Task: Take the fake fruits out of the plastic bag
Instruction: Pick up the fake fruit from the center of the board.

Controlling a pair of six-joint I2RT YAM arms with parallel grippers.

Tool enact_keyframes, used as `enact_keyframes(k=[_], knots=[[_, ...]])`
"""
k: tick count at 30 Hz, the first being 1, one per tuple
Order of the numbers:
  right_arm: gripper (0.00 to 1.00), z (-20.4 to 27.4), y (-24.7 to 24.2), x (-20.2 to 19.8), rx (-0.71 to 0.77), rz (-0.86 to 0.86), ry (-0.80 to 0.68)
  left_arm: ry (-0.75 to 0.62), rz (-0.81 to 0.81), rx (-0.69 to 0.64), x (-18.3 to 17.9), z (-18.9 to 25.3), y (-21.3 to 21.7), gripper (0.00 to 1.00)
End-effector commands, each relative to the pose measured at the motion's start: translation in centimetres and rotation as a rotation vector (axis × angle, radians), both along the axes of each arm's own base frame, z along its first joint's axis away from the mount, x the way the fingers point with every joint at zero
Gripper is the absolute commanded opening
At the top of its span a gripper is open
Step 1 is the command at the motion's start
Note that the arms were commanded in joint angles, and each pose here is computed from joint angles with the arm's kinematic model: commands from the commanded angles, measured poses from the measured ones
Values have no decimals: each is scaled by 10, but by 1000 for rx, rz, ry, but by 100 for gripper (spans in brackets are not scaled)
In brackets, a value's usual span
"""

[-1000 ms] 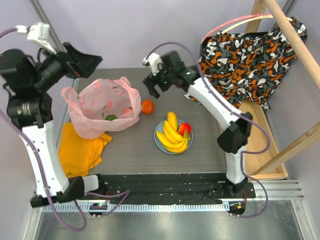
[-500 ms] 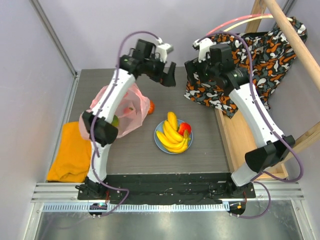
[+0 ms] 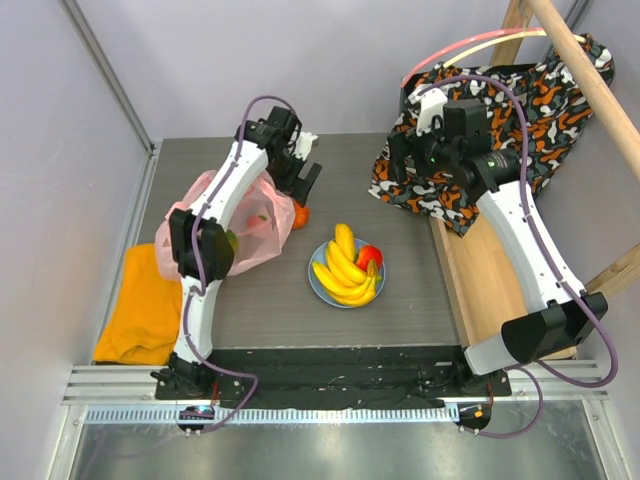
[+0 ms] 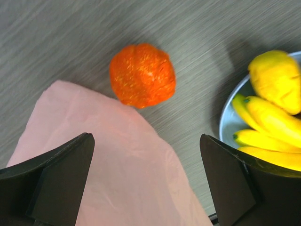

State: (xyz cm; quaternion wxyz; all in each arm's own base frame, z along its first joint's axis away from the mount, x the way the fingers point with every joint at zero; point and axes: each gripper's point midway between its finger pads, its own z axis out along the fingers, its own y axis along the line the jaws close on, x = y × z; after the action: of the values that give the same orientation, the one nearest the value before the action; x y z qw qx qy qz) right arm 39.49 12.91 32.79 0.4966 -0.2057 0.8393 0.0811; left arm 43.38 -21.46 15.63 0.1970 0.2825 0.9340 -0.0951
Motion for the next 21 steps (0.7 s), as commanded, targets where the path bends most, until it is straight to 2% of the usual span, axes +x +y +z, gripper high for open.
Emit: enact_keyframes(k=[1, 6, 11, 19, 21], knots=[[100, 15, 13, 5, 64, 46, -36, 10, -6, 77, -2, -14, 11, 100], [100, 9, 17, 8, 73, 60, -15, 17, 4, 17, 17, -25, 0, 100], [100, 0, 17, 8, 69, 63, 4, 35, 9, 30, 31, -54, -4, 100], [100, -6, 14, 13, 66, 56, 20, 30, 40, 82, 40, -71, 1, 100], [100, -4, 15, 15, 67, 60, 17, 48, 30, 69, 36, -73, -1, 90]])
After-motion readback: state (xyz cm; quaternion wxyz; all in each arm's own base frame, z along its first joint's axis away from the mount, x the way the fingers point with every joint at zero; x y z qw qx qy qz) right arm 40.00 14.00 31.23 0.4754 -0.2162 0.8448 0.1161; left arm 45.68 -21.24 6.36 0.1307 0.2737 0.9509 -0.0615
